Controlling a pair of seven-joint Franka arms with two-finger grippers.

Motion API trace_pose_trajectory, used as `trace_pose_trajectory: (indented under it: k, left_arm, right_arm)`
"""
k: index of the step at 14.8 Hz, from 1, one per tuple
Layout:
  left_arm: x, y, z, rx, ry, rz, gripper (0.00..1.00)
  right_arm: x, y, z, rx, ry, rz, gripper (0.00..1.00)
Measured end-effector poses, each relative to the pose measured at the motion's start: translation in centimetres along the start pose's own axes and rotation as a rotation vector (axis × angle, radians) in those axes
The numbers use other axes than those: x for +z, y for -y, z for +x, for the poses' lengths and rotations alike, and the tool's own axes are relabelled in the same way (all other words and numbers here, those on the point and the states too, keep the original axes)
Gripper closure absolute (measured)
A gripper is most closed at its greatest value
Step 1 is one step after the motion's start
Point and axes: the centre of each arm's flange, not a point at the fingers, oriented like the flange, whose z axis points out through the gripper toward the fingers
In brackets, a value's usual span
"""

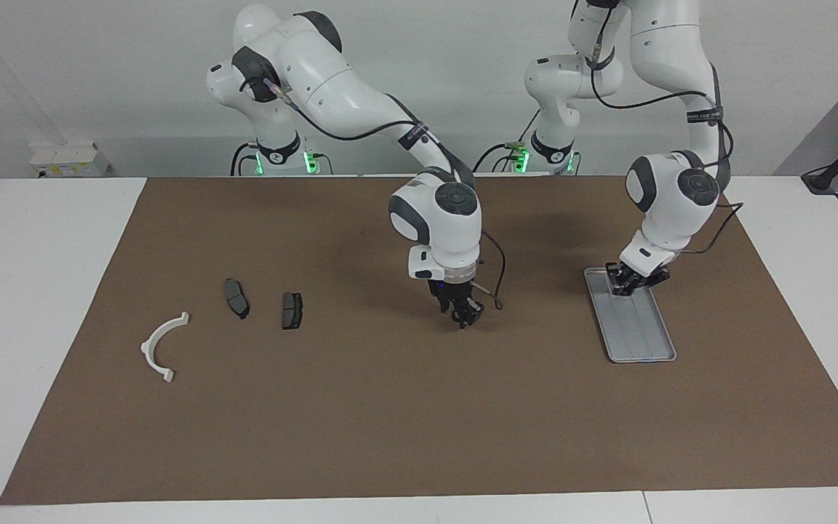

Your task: Pick bearing gear from pile to tray

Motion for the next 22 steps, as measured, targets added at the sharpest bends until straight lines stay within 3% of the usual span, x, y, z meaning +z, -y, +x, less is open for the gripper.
trace_pose_trajectory:
  k: [1,3,6,7,10,13,17,22]
  left_arm:
    - [0.0,-0.1,0.0,0.001,0.0,0.0,0.71]
    - [-0.3,-0.2,0.3,0.005,-0.001,0.0,0.56]
    - [-4.5,-2.2,2.9,-0.009,0.019,-0.006,0.23]
    - [-6.9,-4.1,4.3,-0.044,0.009,-0.005,0.2]
    - [-12.2,-14.7,6.7,-0.176,-0.055,-0.015,0.2]
    - [-12.7,-25.8,5.2,-0.242,-0.065,-0.032,0.18]
    - [-9.6,-34.5,3.0,-0.258,-0.047,-0.028,0.2]
    - [-2.9,-38.0,4.0,-0.285,-0.06,-0.007,0.2]
  right_arm:
    - [-0.9,0.1,1.4,0.018,-0.006,0.003,0.16]
    - [-3.6,-0.1,4.5,0.04,-0.021,0.004,0.0]
    - [-9.0,-1.2,9.5,-0.046,-0.026,-0.005,0.0]
    - [-10.7,-1.7,11.4,-0.086,-0.013,-0.002,0.0]
    - [-13.7,-4.0,17.6,-0.26,-0.004,-0.016,0.0]
    - [-14.4,-6.3,23.0,-0.481,0.001,-0.041,0.0]
    - [-14.9,-9.4,29.2,-0.781,0.01,-0.058,0.0]
    - [-15.9,-12.4,33.8,-0.996,0.025,-0.077,0.0]
